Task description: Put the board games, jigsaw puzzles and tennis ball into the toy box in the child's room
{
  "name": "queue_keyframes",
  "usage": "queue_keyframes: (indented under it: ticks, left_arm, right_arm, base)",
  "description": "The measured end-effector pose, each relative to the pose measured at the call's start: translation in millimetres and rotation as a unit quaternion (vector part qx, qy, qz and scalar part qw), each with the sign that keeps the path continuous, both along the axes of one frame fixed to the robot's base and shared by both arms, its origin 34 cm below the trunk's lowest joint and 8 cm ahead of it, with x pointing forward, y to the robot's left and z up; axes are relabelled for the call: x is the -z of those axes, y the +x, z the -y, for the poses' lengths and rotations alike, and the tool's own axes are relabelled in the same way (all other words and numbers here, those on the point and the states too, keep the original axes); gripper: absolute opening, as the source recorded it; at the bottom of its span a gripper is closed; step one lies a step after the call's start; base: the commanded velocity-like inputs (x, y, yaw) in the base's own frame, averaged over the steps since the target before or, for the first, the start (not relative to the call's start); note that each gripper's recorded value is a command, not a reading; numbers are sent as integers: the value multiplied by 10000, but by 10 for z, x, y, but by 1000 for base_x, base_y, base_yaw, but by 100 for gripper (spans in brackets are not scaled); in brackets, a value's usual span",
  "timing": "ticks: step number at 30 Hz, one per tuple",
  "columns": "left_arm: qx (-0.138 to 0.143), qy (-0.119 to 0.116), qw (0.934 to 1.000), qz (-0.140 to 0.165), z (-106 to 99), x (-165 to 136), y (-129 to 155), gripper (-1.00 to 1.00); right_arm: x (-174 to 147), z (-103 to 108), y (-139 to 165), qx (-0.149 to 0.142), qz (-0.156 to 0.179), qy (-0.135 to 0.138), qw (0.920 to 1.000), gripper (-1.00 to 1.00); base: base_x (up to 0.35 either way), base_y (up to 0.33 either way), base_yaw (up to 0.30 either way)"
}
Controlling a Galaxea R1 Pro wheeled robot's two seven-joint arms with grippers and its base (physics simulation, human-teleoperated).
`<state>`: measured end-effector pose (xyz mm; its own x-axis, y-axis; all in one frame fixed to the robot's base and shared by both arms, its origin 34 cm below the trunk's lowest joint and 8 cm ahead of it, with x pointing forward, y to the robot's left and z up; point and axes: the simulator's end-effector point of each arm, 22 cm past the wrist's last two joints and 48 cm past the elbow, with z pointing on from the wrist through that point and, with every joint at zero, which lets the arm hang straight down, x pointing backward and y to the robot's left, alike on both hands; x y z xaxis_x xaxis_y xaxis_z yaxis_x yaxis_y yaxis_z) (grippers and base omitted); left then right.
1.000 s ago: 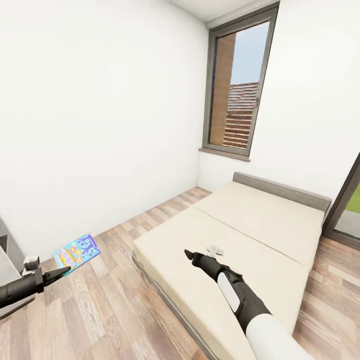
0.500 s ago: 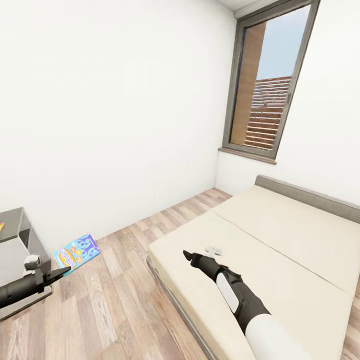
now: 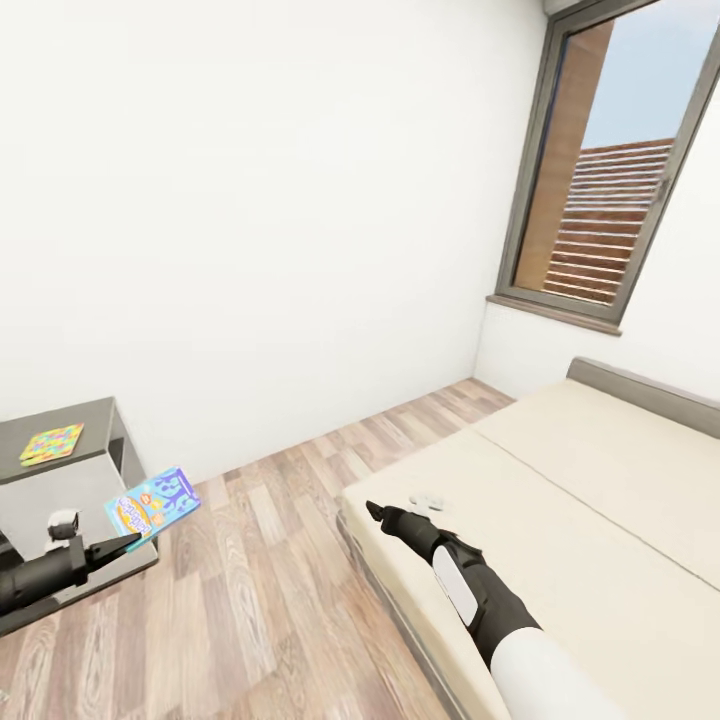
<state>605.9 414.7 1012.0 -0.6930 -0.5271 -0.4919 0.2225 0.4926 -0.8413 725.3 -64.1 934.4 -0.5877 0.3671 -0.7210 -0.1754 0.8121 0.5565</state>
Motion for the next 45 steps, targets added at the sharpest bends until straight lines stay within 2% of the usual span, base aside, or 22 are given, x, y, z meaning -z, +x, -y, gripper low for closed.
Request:
queue_keyframes:
  ticks: [5, 16, 27, 45]
  left_arm:
    - [5, 0, 10000, -22, 9, 26, -1, -100]
    - [2, -4, 10000, -85, 13, 78, 0, -100]
    - [5, -1, 9999, -127, 16, 128, 4, -100]
    - [-20, 4, 9998, -191, 11, 201, 11, -100]
  right_arm:
    - [23, -5, -5, -1, -21, 5, 10000, 100]
    - [78, -18, -15, -8, -68, 10, 10000, 100]
    - [140, -21, -21, -14, -117, 5, 9999, 100]
    - [233, -23, -36, -18, -205, 5, 9998, 100]
  base:
    - [75, 18, 243]
    - [293, 39, 243]
    - [229, 166, 243]
    - [52, 8, 243]
